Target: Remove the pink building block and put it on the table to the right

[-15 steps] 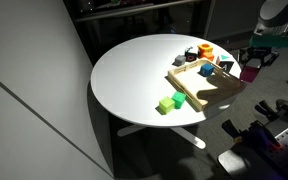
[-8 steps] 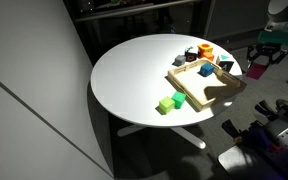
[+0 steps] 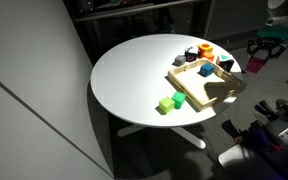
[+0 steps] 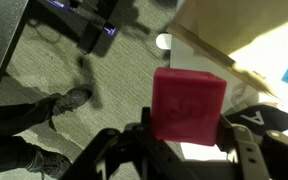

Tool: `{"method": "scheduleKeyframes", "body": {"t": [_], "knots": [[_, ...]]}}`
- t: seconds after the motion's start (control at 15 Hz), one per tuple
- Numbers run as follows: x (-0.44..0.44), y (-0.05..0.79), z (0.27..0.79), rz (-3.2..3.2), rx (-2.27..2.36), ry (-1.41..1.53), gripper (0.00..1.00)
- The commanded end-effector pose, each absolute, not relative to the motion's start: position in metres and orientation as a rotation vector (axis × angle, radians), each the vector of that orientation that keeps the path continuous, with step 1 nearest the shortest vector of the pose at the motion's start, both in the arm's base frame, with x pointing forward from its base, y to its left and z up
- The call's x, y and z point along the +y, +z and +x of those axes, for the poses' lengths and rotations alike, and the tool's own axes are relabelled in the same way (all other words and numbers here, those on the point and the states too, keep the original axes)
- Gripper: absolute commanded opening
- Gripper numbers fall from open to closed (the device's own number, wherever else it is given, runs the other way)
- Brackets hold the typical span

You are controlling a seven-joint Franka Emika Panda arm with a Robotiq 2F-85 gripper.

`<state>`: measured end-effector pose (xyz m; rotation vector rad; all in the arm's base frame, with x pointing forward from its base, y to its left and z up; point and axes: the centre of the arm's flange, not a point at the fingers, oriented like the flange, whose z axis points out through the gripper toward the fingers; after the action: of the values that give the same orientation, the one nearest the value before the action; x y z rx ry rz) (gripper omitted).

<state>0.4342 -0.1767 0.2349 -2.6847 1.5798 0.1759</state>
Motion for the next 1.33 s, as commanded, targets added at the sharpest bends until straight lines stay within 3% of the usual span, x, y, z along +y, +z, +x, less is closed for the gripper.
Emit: {"method": "scheduleKeyframes", "body": {"t": [0.0, 1.07, 1.13, 1.2, 1.27], "knots": [[-0.188, 0.235, 0.455, -2.651, 1.612, 0.160, 0.33], [-0.178, 0.194, 0.494, -2.690, 1.573, 0.195, 0.33], [-0.178, 0.193, 0.495, -2.692, 1.572, 0.198, 0.62], [-0.178, 0.191, 0.496, -2.694, 1.570, 0.202, 0.84], [-0.177, 0.191, 0.496, -2.697, 1.568, 0.204, 0.86]]}}
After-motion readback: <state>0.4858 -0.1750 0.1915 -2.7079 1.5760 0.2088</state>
